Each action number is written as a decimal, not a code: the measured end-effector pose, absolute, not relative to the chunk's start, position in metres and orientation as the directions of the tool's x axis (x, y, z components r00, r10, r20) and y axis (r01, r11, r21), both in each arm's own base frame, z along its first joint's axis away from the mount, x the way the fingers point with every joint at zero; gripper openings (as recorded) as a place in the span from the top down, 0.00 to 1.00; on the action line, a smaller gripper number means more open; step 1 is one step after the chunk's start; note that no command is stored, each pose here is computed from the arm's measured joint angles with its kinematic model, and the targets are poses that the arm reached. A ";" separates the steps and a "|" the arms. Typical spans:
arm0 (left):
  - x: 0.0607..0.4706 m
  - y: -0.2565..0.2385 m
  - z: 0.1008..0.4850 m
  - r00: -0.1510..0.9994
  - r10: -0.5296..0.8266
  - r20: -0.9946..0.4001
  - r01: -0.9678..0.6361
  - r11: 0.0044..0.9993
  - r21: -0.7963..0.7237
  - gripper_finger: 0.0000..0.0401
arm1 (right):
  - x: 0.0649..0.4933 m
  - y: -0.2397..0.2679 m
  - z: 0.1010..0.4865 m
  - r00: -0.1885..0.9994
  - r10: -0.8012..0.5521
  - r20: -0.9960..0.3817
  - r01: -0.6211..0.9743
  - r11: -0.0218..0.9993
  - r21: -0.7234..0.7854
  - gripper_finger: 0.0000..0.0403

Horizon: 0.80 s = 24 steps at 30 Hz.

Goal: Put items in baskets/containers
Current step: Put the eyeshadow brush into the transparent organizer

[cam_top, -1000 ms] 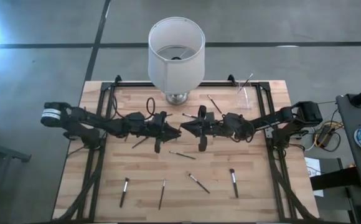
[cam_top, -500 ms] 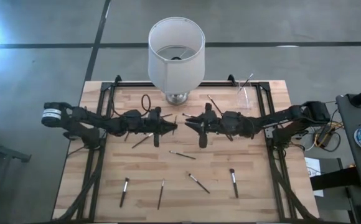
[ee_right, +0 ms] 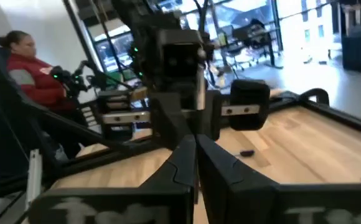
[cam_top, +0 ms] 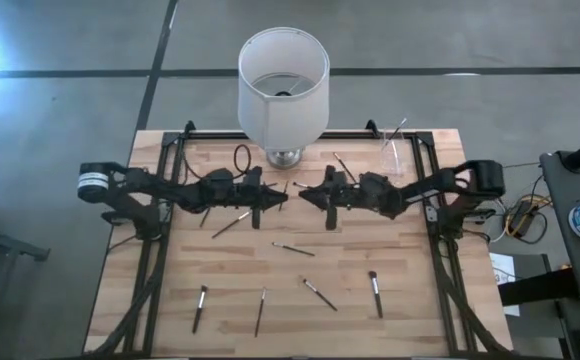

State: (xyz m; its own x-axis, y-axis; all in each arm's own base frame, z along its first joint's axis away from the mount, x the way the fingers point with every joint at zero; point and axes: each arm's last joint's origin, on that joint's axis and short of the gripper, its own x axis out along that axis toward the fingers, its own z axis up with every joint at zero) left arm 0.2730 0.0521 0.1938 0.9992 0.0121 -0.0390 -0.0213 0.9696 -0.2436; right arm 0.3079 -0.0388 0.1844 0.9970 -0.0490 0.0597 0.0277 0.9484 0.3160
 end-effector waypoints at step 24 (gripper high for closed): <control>0.289 0.055 0.198 0.996 -0.087 -0.007 0.083 0.966 -0.247 0.97 | 0.330 -0.046 0.206 0.998 -0.020 0.060 0.001 0.953 0.302 0.56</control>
